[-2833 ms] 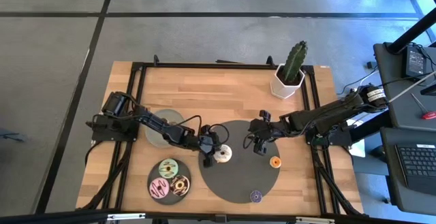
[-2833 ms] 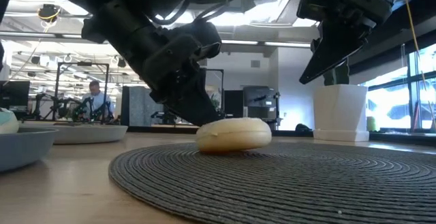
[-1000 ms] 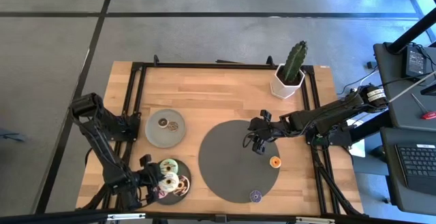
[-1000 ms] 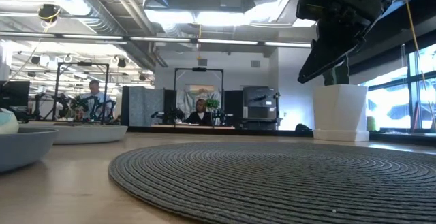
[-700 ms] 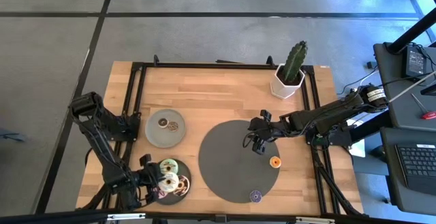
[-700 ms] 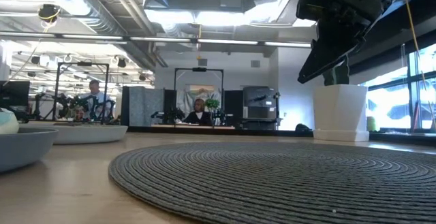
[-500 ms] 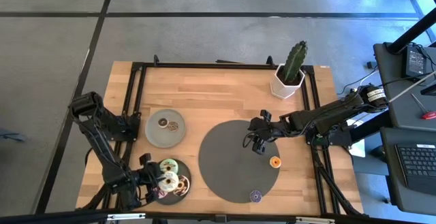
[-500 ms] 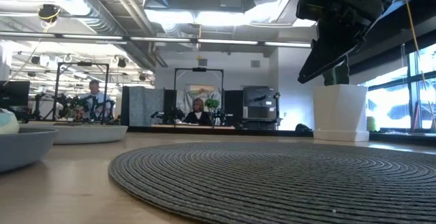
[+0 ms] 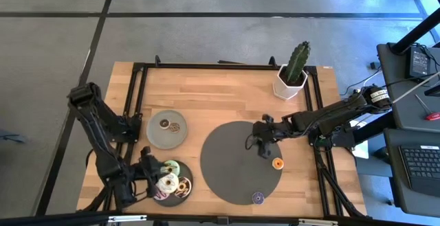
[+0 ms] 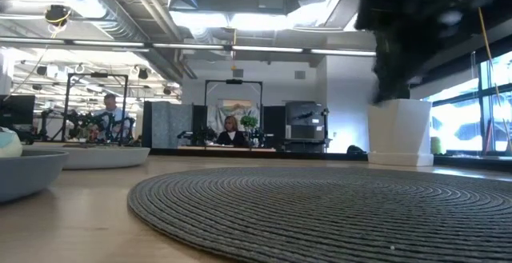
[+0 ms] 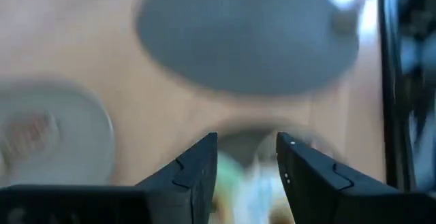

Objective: Pick & Place donuts
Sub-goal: Put the small yellow donut on the gray plate

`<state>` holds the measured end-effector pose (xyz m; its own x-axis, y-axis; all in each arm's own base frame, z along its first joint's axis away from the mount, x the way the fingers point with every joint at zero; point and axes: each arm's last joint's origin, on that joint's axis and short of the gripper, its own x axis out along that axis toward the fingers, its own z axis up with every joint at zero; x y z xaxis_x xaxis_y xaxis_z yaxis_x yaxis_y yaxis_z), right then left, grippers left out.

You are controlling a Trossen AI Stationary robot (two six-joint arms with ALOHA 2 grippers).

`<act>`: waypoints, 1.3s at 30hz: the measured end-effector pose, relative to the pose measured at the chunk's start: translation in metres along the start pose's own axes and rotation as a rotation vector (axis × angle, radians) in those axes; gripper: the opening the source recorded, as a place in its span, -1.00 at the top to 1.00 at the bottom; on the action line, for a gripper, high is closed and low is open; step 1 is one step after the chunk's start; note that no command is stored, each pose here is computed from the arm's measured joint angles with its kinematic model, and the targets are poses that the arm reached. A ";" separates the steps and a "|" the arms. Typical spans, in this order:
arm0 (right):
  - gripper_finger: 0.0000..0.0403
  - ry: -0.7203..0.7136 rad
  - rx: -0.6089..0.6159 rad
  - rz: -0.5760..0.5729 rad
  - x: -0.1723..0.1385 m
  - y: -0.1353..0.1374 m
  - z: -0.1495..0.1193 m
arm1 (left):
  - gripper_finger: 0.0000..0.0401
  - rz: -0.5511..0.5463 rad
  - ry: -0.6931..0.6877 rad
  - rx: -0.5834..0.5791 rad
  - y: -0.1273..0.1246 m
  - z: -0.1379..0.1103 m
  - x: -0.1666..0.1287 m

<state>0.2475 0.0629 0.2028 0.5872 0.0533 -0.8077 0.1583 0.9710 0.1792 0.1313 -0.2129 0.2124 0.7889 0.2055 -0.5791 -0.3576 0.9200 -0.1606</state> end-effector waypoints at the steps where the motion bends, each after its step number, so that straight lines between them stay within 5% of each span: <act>1: 0.25 0.072 0.012 0.068 0.000 0.001 -0.004 | 0.28 0.012 -0.071 -0.006 0.001 0.005 0.000; 4: 0.25 0.233 0.088 0.171 -0.002 0.007 -0.017 | 0.28 0.060 -0.213 -0.045 0.005 0.018 0.005; 12: 0.25 0.481 0.308 -0.094 -0.013 0.010 -0.052 | 0.28 0.209 -0.077 -0.133 0.023 0.050 0.049; 24: 0.35 0.483 0.373 -0.126 -0.018 0.028 -0.065 | 0.27 0.120 0.002 0.026 0.029 0.090 0.089; 39: 0.45 0.514 0.327 -0.166 0.005 0.039 -0.075 | 0.29 0.078 0.026 0.040 0.031 0.096 0.095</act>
<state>0.1971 0.1182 0.1635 0.0902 0.0920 -0.9917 0.4972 0.8586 0.1249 0.2429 -0.1331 0.2294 0.7462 0.2691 -0.6089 -0.3968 0.9142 -0.0823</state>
